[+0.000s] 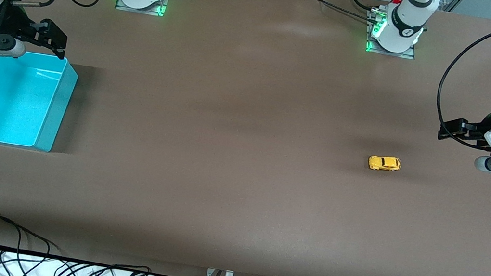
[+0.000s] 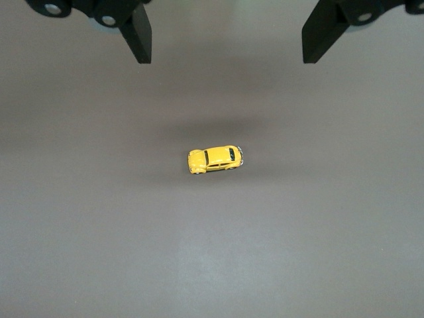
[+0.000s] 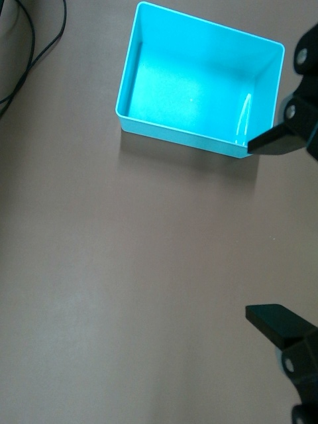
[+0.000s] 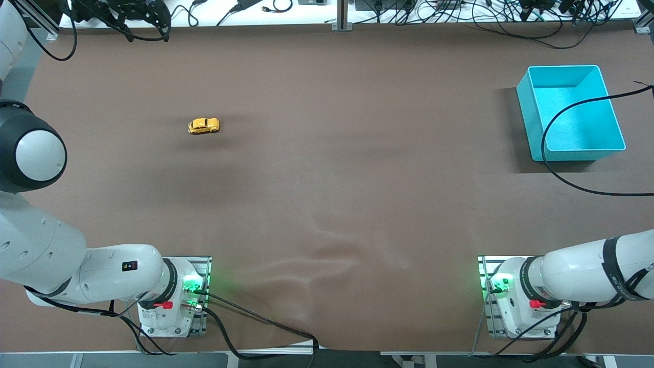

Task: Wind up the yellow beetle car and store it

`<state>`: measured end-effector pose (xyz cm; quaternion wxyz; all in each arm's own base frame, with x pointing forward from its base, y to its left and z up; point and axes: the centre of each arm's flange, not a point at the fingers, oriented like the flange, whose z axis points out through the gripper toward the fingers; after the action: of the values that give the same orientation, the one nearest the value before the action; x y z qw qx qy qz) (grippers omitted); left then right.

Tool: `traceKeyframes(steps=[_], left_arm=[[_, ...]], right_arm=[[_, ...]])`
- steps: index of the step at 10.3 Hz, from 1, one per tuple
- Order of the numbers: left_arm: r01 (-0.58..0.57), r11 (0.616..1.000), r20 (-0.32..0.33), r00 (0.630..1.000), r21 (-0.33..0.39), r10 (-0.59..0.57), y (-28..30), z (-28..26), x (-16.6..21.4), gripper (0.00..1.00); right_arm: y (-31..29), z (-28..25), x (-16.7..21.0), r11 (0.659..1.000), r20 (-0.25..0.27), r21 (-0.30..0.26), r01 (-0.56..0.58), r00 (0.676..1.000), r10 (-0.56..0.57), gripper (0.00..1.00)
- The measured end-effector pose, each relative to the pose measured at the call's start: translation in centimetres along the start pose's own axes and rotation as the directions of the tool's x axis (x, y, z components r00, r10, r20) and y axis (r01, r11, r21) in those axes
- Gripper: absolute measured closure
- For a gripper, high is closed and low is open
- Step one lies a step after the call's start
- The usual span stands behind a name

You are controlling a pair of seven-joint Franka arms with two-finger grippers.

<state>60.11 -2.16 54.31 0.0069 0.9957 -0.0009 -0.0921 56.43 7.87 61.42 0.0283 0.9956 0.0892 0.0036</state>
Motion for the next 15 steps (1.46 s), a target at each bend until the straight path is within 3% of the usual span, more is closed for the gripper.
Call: traceKeyframes(steps=[6, 15], left_arm=[[0.117, 0.993, 0.054, 0.992, 0.008, -0.117, -0.3, 3.1, 1.6, 0.0], [0.052, 0.999, 0.04, 0.998, 0.009, -0.052, 0.5, 0.7, 0.4, 0.0]], right_arm=[[0.6, 0.1, -0.1, 1.0, 0.004, 0.026, -0.017, 1.0, 0.017, 0.0], [0.7, -0.3, -0.1, 1.0, 0.001, 0.026, -0.018, 1.0, 0.018, 0.0]])
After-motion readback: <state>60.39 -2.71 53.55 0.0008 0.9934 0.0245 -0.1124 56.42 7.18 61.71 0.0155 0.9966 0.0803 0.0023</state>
